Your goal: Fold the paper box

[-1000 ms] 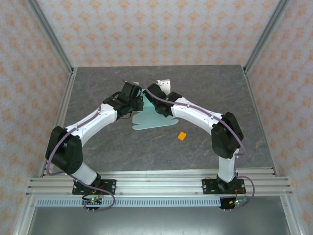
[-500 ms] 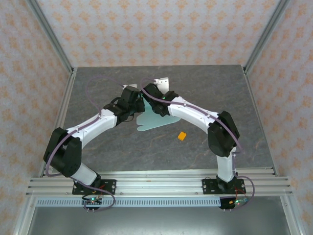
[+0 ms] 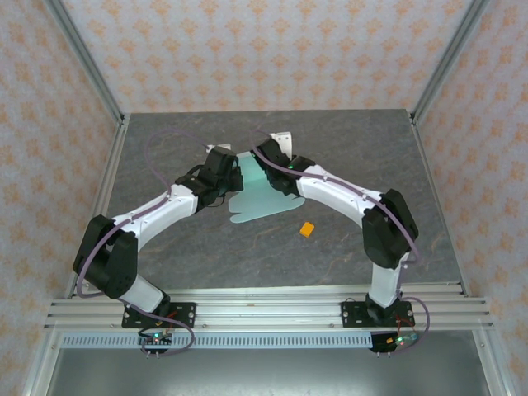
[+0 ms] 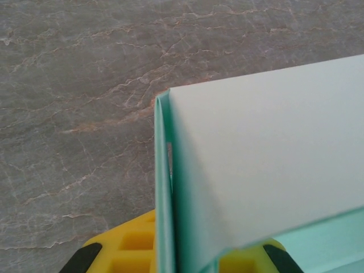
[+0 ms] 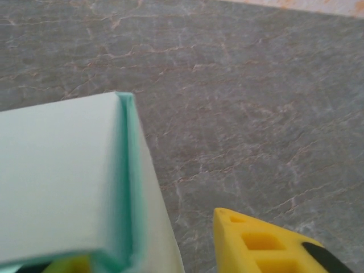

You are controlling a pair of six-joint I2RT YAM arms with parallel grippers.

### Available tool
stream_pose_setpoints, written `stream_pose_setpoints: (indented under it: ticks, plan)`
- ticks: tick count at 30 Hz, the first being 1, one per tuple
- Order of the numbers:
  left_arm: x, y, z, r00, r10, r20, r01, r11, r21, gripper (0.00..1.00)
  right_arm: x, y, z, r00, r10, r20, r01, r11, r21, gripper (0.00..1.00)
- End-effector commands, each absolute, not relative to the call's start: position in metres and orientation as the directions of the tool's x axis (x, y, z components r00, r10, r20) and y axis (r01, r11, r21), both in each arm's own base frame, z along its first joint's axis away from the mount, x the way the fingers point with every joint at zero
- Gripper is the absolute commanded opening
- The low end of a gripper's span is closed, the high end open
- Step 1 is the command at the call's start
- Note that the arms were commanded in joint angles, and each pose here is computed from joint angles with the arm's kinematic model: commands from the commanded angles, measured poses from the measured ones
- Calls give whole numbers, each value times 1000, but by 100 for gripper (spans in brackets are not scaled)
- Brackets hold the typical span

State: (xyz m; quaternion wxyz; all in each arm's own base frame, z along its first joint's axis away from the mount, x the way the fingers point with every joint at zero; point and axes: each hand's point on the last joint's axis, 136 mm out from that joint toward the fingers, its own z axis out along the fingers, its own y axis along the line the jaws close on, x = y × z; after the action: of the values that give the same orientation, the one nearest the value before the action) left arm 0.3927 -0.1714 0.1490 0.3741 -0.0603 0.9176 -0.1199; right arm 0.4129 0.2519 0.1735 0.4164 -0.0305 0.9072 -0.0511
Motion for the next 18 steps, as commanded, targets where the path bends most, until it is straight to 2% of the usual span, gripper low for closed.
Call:
stream_pose_setpoints:
  ticks: [1,9,18]
  plan:
    - [390,-170,155,-714,-152,-683,-3,977,-214,1,412,243,181,-655,-73,-752,-31,997,-69,38]
    - [394,-172,147,-726,-140,-674,-5,980,-199,1,396,256,182,-685,-95,-722,-145,989,7,53]
    - [395,-174,142,-736,-129,-665,2,981,-192,1,385,276,193,-697,-107,-709,-257,960,108,61]
